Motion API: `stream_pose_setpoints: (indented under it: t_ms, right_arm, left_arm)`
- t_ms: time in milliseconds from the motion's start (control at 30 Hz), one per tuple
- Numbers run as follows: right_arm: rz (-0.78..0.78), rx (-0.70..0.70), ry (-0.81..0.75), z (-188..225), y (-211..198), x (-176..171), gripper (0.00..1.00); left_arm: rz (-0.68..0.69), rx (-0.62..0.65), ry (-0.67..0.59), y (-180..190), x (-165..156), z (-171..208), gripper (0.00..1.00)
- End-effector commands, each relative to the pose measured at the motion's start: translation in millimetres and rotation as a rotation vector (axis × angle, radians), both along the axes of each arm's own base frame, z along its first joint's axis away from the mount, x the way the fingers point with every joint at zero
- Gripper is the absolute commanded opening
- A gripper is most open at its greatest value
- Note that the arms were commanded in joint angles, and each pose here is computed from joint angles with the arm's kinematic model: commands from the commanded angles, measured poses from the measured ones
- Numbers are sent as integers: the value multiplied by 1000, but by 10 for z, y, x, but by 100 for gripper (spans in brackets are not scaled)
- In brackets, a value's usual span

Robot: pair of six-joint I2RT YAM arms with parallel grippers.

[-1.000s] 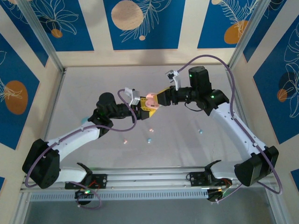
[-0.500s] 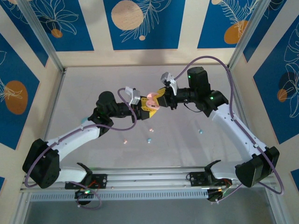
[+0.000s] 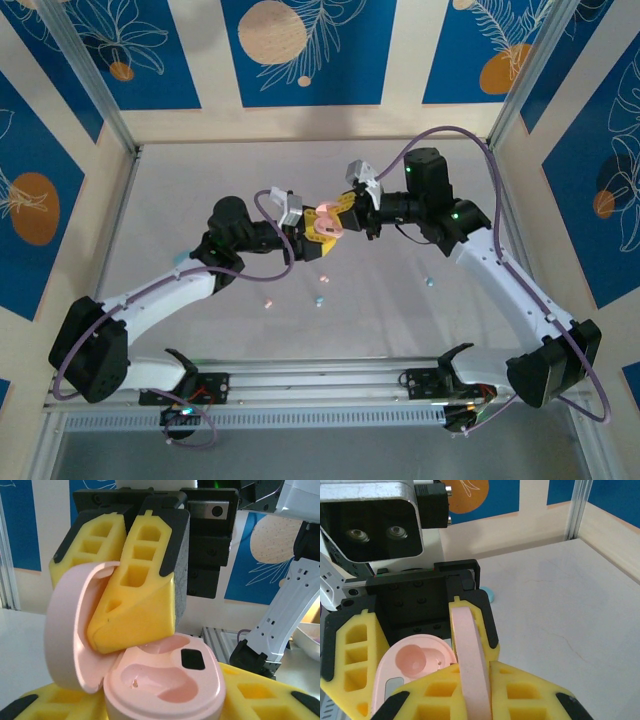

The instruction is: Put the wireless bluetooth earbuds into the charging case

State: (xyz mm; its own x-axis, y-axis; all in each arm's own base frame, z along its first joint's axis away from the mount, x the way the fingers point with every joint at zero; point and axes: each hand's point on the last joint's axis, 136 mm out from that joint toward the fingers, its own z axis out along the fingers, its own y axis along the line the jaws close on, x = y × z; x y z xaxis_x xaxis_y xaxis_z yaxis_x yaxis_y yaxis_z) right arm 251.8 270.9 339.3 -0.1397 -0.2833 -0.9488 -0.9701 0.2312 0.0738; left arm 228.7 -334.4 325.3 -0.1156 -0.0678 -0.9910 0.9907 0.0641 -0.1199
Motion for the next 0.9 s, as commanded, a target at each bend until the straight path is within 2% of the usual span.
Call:
stream_pose_setpoints:
  t_ms: [0,433,733,867]
  right_arm:
    - [43,20,-34,59,13,-127,0]
    - [2,28,-67,77,-7,-74,0]
    - [-7,35,-62,86,-12,-66,2]
    - [-30,39,-49,102,-27,-47,10]
  left_arm:
    - [-8,-53,-44,-7,-17,217,47]
    - [-11,-55,-27,-27,7,212,51]
    - [-9,-36,-26,-36,19,175,34]
    - [4,-37,-35,-23,23,179,30]
